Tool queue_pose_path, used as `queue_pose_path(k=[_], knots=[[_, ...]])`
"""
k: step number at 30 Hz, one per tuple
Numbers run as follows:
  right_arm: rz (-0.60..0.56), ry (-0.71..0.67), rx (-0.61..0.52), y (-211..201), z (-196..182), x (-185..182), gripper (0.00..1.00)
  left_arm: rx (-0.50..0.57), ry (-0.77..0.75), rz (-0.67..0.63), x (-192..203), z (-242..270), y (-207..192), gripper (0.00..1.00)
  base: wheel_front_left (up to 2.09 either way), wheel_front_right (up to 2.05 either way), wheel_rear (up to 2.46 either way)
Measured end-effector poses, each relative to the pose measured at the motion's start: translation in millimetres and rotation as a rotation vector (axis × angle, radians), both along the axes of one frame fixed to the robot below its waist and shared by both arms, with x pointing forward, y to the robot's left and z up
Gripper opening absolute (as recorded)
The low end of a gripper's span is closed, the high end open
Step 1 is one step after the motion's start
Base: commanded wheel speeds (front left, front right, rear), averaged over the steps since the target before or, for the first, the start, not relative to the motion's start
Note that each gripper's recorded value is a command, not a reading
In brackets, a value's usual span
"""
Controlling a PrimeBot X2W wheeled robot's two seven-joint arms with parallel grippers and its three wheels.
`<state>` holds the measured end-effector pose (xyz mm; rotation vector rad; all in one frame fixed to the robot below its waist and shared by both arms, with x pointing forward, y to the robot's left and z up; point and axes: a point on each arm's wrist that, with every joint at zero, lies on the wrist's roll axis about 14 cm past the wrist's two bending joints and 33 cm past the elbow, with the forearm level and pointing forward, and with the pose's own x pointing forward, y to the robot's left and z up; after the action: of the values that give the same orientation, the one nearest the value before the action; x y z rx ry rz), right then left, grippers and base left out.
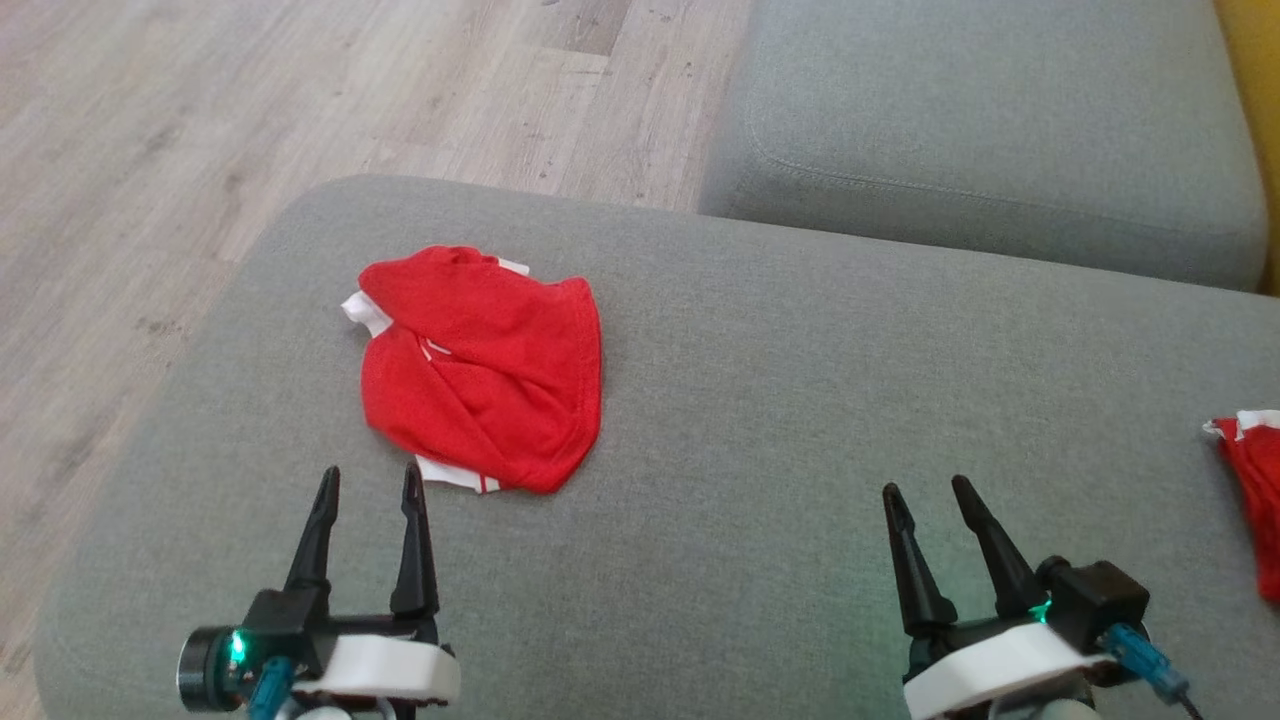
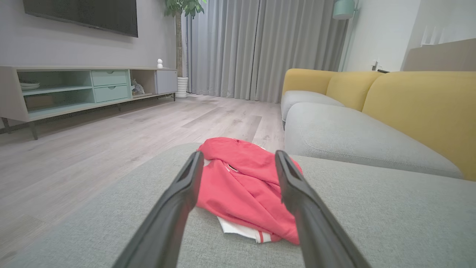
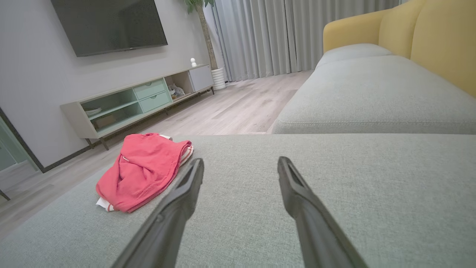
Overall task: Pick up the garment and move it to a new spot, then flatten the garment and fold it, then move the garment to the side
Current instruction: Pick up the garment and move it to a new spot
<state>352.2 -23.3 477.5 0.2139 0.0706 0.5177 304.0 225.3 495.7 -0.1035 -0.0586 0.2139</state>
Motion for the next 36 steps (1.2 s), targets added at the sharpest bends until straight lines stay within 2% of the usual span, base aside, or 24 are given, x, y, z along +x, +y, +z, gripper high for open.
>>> queue_pose_path(k=[8, 13, 19, 28, 36], knots=[[-0.029, 0.044, 0.001, -9.2, -14.3, 3.6, 1.00, 0.059, 0.048, -0.155, 21.7, -10.2, -22.7, 1.00, 0.00, 0.00, 0.00], [-0.057, 0.056, -0.012, -17.0, -22.4, 20.8, 1.00, 0.173, 0.087, -0.281, 85.7, 8.7, -27.0, 1.00, 0.00, 0.00, 0.00], [-0.099, 0.037, 0.014, -25.5, -20.1, 54.6, 1.00, 0.289, 0.320, -0.428, 156.3, -5.6, -40.1, 1.00, 0.00, 0.00, 0.00], [-0.171, 0.065, 0.008, -50.3, -35.5, 71.4, 1.00, 0.325, 0.610, -0.544, 203.3, -60.8, -50.1, 1.00, 0.00, 0.00, 0.00], [-0.226, 0.098, -0.001, -70.1, -47.3, 71.3, 1.00, 0.270, 0.767, -0.585, 203.9, -103.1, -57.5, 1.00, 0.00, 0.00, 0.00]])
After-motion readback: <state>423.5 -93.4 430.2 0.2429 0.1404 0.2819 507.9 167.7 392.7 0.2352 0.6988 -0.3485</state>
